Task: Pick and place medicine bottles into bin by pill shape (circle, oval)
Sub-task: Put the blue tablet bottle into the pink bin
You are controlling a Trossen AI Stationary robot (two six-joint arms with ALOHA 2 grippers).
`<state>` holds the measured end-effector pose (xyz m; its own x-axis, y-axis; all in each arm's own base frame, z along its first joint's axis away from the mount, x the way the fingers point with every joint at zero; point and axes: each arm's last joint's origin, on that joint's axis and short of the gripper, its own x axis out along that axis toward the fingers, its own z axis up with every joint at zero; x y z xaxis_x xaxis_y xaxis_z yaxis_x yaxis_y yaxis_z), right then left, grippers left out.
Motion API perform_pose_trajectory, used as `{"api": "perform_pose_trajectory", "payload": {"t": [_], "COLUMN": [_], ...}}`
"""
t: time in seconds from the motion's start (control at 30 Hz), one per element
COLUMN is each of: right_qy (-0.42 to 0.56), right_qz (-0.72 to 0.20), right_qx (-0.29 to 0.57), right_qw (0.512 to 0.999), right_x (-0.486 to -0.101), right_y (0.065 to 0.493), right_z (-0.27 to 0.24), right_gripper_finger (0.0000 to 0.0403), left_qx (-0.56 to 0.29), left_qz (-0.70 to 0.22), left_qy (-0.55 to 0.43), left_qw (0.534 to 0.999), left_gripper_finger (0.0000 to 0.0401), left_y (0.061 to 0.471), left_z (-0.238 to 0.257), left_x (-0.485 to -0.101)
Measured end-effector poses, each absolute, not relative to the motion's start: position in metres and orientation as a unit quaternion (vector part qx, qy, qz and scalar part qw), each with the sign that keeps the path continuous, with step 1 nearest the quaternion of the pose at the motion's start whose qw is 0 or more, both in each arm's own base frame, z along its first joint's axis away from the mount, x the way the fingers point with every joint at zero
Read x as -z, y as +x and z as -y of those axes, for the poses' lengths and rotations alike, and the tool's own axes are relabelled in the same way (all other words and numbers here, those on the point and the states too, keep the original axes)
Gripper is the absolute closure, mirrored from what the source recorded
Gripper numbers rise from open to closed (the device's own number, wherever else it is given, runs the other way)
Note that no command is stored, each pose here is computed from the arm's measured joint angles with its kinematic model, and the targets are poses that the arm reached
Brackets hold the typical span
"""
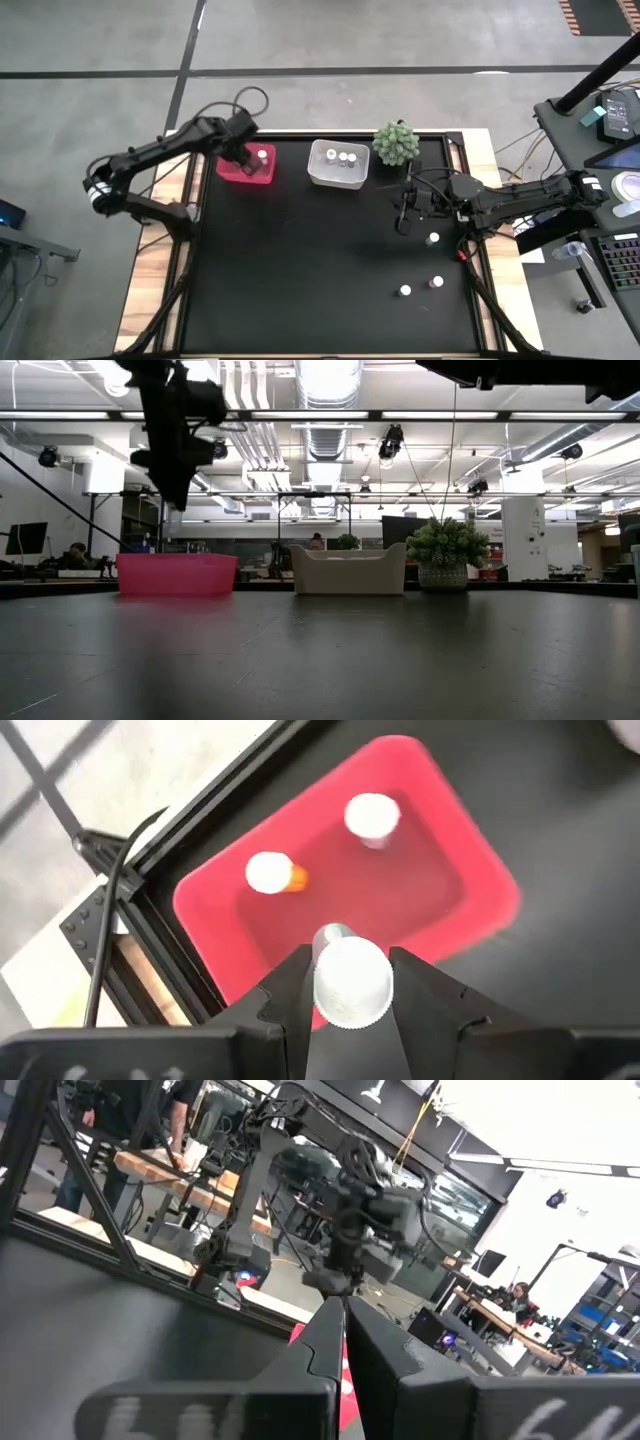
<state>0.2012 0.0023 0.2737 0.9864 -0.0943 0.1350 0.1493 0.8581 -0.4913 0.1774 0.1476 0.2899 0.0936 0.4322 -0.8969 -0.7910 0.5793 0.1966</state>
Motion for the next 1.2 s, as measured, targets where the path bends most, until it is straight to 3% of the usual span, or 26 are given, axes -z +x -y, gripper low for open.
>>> {"api": "perform_pose_trajectory", "payload": {"t": [0.27, 0.63, 1.2], "right_qy": [-0.258, -0.258, -0.258], "right_qz": [0.052, 0.052, 0.051], "right_qx": [0.065, 0.065, 0.065], "right_qw": [0.963, 0.962, 0.962], "right_x": [-0.273, -0.273, -0.273], "right_y": [0.201, 0.201, 0.201], "right_z": [-0.002, -0.002, -0.002], "right_gripper_finger": [0.0394, 0.0394, 0.0394], "left_qx": [-0.449, -0.468, -0.471], "left_qz": [-0.498, -0.487, -0.485], "left_qy": [-0.232, -0.257, -0.269], "left_qw": [0.705, 0.691, 0.686], "left_gripper_finger": [0.0304, 0.0304, 0.0302], "left_y": [0.155, 0.144, 0.139], "left_z": [-0.186, -0.198, -0.202], "left_x": [-0.259, -0.222, -0.211]}}
